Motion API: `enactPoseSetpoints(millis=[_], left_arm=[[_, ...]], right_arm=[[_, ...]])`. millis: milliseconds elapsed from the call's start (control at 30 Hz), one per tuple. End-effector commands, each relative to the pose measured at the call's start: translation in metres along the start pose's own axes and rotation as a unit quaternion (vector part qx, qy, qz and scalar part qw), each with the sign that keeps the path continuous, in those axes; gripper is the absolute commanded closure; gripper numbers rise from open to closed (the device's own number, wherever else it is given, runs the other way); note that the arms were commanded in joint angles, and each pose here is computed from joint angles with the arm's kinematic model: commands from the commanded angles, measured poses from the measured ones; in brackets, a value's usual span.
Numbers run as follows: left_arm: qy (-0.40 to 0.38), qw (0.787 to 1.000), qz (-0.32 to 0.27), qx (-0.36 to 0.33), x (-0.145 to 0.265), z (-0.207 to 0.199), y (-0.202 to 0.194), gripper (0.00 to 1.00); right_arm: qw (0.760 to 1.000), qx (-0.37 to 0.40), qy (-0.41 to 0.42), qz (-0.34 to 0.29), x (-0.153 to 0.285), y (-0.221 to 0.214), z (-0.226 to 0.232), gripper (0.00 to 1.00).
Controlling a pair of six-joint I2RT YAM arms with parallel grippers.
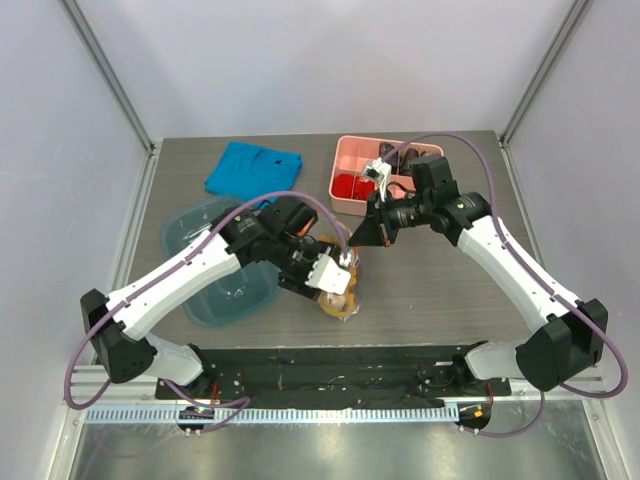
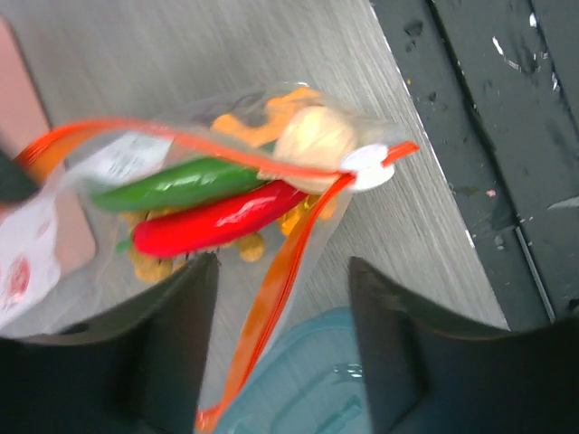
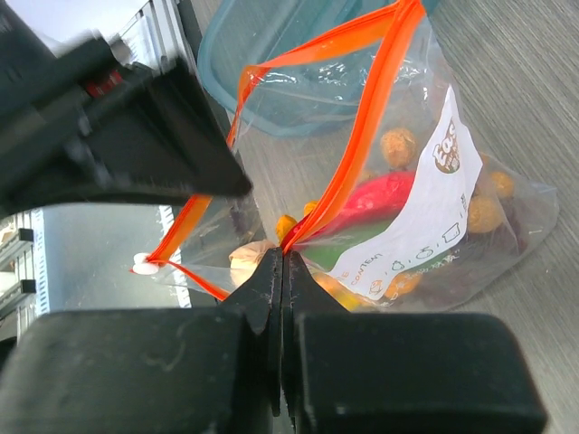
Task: Place the food in the zip-top bag and seal the zipper
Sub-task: Adjust the zipper food storage bag at the center of the board.
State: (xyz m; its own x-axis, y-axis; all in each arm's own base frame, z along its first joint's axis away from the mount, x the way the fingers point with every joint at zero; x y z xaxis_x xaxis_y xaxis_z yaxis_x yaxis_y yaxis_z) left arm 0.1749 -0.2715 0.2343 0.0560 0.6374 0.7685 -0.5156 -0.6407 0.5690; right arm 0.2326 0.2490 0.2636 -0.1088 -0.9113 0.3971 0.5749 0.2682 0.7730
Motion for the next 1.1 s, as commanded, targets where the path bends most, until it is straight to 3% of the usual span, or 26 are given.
enactPoseSetpoints(millis=[0,67,200,300,400,433,533,767,900,1067], left_arm=[[-0.004,0.998,0.016,-0.055,-0.017,0.003,-0.003,0.47],[-0.009,0.998,0.017,-0.053,-0.020,0.001,-0.004,0.56],[-0.004,1.000,-0.014,-0.015,-0.019,0.002,0.011,0.88],[0.018,0.998,-0.044,0.027,-0.017,0.008,0.025,1.00],[0.050,0.992,-0.055,0.103,-0.022,0.016,0.026,1.00],[0.053,0.990,-0.061,0.117,-0.025,0.018,0.026,1.00],[0.051,0.980,-0.074,0.176,-0.034,0.018,0.029,1.00],[0.059,0.950,-0.112,0.287,-0.044,0.029,0.042,1.00],[0.071,0.938,-0.133,0.311,-0.043,0.041,0.052,1.00],[0.087,0.902,-0.163,0.391,-0.038,0.061,0.071,1.00]], right_arm=[[0.998,0.052,0.025,-0.016,-0.001,0.021,0.012,0.99],[0.998,0.055,0.029,-0.012,-0.005,0.021,0.011,0.99],[0.997,0.067,0.035,-0.011,-0.012,0.026,0.009,0.99],[0.997,0.069,0.036,-0.022,-0.016,0.038,0.009,0.99],[0.996,0.081,0.012,-0.043,-0.015,0.054,0.004,0.69],[0.995,0.083,0.001,-0.047,-0.013,0.057,0.003,0.46],[0.992,0.090,-0.068,-0.063,0.006,0.053,-0.011,0.26],[0.970,0.114,-0.172,-0.127,0.086,0.020,-0.025,0.26],[0.965,0.137,-0.174,-0.141,0.102,-0.006,-0.015,0.26],[0.965,0.176,-0.133,-0.141,0.100,-0.027,0.011,0.26]])
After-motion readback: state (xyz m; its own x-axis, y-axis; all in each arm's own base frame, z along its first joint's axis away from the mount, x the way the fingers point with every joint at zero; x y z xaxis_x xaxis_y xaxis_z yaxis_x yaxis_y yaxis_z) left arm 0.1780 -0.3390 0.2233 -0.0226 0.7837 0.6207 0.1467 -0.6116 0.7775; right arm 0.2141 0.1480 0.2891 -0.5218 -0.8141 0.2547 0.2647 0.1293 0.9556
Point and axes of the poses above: each gripper's point midway between its finger pads, its own x axis back along the fingers, its own z axis along the line the jaws close on, y = z × x, the point moved 1 cm from there along x, back along the fingers, and after that the axes turned 2 degrees about -x, right-handed, at the moved point
